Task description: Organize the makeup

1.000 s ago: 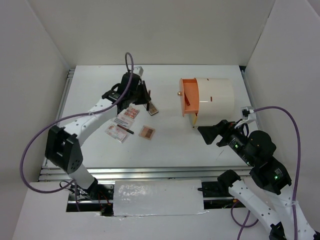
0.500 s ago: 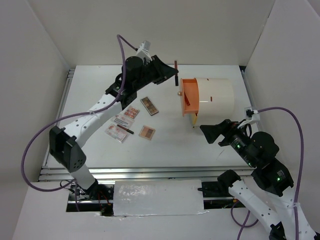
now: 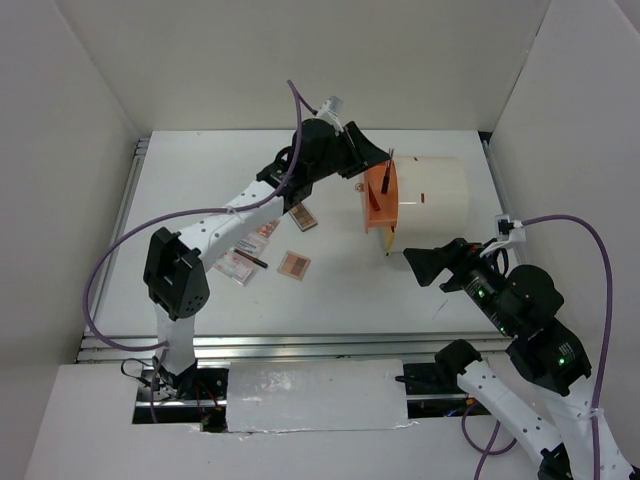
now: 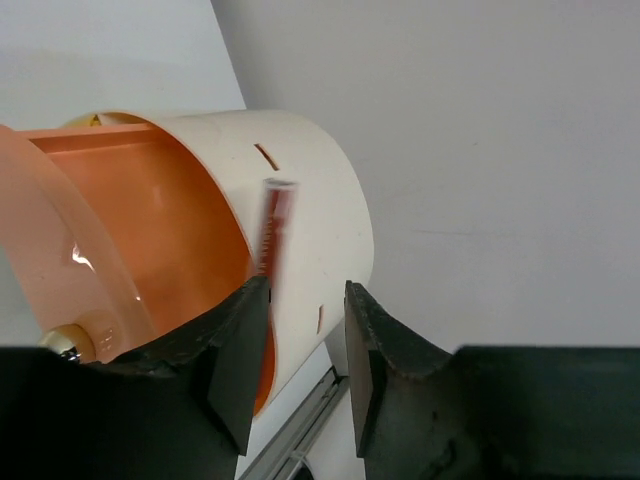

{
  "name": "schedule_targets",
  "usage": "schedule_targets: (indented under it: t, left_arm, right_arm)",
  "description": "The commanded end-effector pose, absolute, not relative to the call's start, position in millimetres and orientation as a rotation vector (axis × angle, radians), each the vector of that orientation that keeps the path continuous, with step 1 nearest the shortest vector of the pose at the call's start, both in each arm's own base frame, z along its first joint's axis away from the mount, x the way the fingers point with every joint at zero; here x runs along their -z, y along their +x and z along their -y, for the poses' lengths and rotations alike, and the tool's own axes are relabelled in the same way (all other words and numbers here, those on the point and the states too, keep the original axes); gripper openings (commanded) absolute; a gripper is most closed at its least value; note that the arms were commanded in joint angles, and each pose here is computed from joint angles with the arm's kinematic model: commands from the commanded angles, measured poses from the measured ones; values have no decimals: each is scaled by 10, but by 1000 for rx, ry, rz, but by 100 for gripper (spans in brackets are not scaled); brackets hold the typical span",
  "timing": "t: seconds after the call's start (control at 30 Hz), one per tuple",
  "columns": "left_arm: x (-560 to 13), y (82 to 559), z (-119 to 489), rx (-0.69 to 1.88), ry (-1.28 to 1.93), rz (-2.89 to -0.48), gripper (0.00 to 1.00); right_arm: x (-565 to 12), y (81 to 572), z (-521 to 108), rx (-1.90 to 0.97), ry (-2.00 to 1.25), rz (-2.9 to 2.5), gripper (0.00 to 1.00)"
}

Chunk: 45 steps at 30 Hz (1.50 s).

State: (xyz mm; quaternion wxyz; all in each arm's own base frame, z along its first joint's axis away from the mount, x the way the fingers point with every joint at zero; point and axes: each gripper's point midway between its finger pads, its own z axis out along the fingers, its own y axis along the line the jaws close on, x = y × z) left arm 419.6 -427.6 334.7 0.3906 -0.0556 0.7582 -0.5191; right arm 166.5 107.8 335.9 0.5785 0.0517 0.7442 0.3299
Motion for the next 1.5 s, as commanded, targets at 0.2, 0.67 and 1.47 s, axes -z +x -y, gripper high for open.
schedule_targets:
  t: [0.2, 0.67, 1.47]
  left_arm:
    - [-3568, 4233, 4243, 1313, -143, -1875, 77]
    - [-2958, 3450, 1816, 370, -720, -1931, 99]
    - [-736, 3628, 1727, 133, -907, -2357, 65]
  right_arm:
    - [-3512, 1624, -1023, -768, 119, -1691, 100]
    - [-3387, 1700, -1135, -790, 91, -1708, 100]
    - [-3376, 1762, -1308, -839, 32, -1722, 100]
